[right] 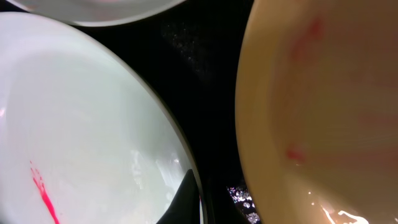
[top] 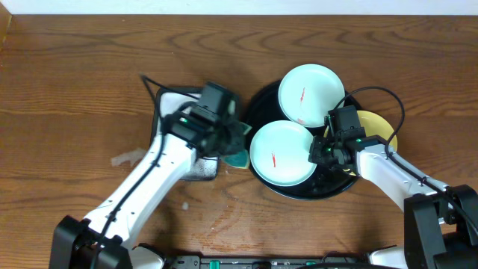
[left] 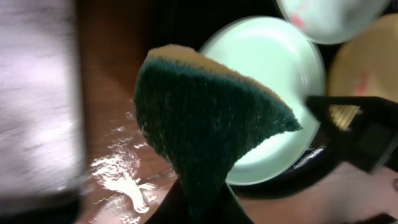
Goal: Clean dirty plates on tray and stack at the side
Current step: 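Scrub the near green plate with the sponge held in left gripper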
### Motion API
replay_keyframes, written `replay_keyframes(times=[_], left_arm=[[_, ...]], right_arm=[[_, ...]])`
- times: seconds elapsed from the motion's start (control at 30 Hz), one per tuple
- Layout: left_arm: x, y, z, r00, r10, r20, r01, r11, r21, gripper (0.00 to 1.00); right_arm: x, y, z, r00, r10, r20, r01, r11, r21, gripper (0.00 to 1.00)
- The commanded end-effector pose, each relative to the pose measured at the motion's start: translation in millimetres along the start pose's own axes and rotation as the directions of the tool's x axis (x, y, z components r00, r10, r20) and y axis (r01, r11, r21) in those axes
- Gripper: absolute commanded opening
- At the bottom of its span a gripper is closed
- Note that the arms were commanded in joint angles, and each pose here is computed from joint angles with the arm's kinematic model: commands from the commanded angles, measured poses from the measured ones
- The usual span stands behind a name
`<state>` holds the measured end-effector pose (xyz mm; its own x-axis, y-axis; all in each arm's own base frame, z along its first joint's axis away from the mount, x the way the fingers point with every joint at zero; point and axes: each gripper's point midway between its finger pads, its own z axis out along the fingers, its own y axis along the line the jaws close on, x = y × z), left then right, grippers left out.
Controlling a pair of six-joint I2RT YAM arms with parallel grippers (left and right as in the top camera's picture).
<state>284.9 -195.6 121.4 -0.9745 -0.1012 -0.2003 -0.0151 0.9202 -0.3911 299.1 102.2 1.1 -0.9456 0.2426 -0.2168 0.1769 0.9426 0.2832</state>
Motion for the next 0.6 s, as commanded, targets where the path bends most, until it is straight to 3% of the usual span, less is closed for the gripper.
replay_keyframes(times=[0.0, 0.2, 0.4, 0.5, 0.57], left_arm=[[16.4, -37.3, 26.7, 0.999, 0.035, -0.025, -0.033, 0.997, 0.062, 0.08], [31.0, -72.7, 83.0, 0.994, 0.094, -0.05, -0.088, 0.991, 0.104, 0.07], [44.4, -68.2, 136.9, 0.992, 0.073, -0.107, -0.065, 0.995, 0.074, 0.08], [45.0, -45.0, 152.3, 0.987, 0.107, -0.116, -0.109, 0.994, -0.008, 0.07], [35.6, -5.9, 151.2, 0.991, 0.115, -0.069, -0.127, 0.972, -0.2, 0.07]], right_arm=[[7.2, -20.7, 5.1, 1.0, 0.019, -0.002, -0.018, 0.994, 0.109, 0.01], [9.9, -17.9, 5.6, 0.993, -0.12, -0.022, 0.122, 0.987, 0.106, 0.01], [11.1, -16.7, 5.8, 0.991, -0.13, -0.026, 0.132, 0.986, 0.104, 0.01], [11.5, -16.9, 5.8, 0.991, -0.129, -0.027, 0.132, 0.986, 0.105, 0.01], [12.5, -17.5, 5.7, 0.991, -0.129, -0.032, 0.131, 0.986, 0.107, 0.01]])
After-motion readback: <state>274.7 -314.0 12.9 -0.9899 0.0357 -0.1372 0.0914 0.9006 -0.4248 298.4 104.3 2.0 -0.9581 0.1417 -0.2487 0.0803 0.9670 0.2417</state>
